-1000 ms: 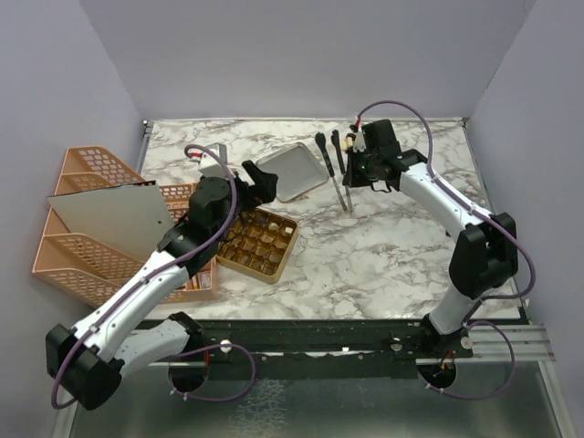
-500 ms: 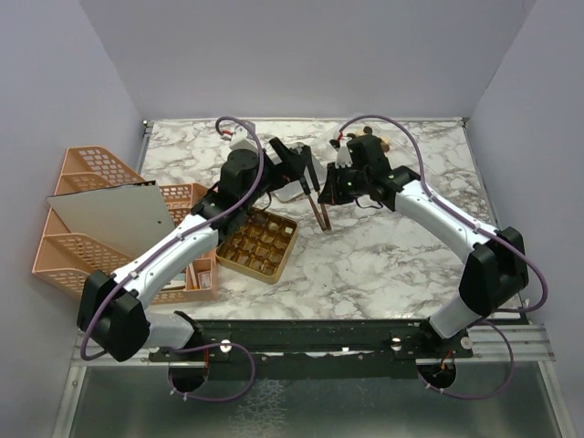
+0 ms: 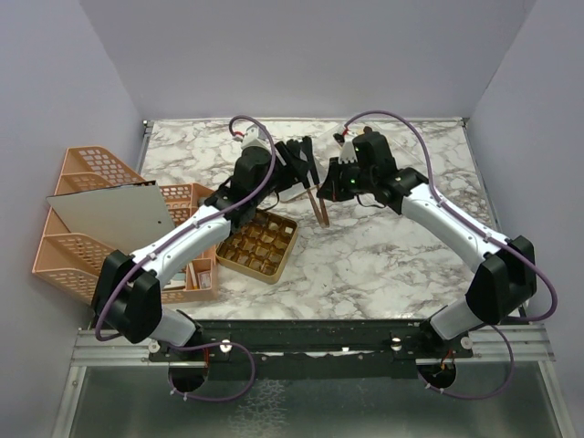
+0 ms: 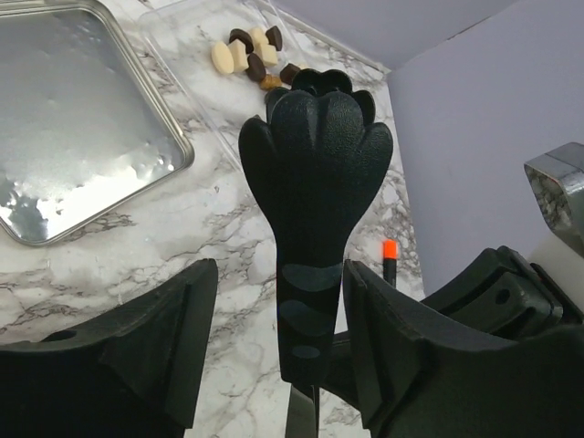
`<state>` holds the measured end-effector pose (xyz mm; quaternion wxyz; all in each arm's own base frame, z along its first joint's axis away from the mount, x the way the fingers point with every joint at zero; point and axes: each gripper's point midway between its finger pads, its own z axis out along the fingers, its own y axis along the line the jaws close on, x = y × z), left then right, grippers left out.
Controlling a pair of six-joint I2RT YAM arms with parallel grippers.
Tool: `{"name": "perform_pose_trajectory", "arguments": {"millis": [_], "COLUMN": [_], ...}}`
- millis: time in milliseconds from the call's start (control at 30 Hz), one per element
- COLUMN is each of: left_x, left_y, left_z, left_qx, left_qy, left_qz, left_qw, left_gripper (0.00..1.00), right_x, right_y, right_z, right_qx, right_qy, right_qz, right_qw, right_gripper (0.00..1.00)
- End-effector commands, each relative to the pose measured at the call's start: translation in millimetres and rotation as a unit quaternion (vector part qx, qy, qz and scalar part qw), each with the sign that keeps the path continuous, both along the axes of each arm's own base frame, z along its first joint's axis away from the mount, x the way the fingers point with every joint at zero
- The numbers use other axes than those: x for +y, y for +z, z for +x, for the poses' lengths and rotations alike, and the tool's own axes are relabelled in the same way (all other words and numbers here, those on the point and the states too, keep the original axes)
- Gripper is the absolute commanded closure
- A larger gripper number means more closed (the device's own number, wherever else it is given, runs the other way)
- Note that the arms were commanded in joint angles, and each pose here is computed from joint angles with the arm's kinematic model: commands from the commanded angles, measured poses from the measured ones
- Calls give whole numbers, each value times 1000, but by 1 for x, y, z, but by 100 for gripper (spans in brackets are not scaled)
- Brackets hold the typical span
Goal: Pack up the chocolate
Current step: Pick up the clamp from the center of the board.
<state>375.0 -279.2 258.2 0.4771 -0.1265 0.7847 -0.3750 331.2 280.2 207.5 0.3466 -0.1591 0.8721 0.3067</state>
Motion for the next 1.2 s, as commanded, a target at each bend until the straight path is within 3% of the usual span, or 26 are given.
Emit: {"name": "perform_pose_trajectory", "arguments": {"millis": [0, 267, 367, 433, 667, 767, 1000, 1100, 1167], "left_x": [-11, -24, -26, -25, -14, -12, -9, -7, -5], "left_y": [14, 17, 20, 22, 27, 24, 12, 11, 10], "left_z": [2, -4, -9, -9, -8, -7, -4, -4, -5], "left_qx": [-13, 2, 14, 24, 34, 44, 64, 74, 84], "left_qy": [-17, -50, -60, -61, -37, -23, -9, -2, 3], "left_qz": [-19, -61, -97, -122, -163, -170, -183, -201, -216], "left_qw": [1000, 997, 993, 990, 985, 984, 981, 977, 973], "left_gripper": [41, 77, 86, 99, 100, 100, 100, 100, 100], "right_x": [6, 2, 0, -1, -3, -2, 1, 3, 4], "right_y": [9, 4, 7, 13, 34, 38, 40, 31, 26], "right_z": [-6, -6, -6, -6, -14, -15, -16, -15, -13], "right_qx": [-10, -11, -15, -20, -36, -42, -43, -48, -52], "right_qy": [15, 7, -2, -10, -37, -42, -47, -54, -57], "right_qz": [16, 9, 10, 17, 59, 64, 65, 44, 26], "right_qw": [1000, 1000, 1000, 1000, 997, 996, 996, 996, 997], "right_gripper": [99, 95, 83, 73, 37, 28, 17, 18, 24]}}
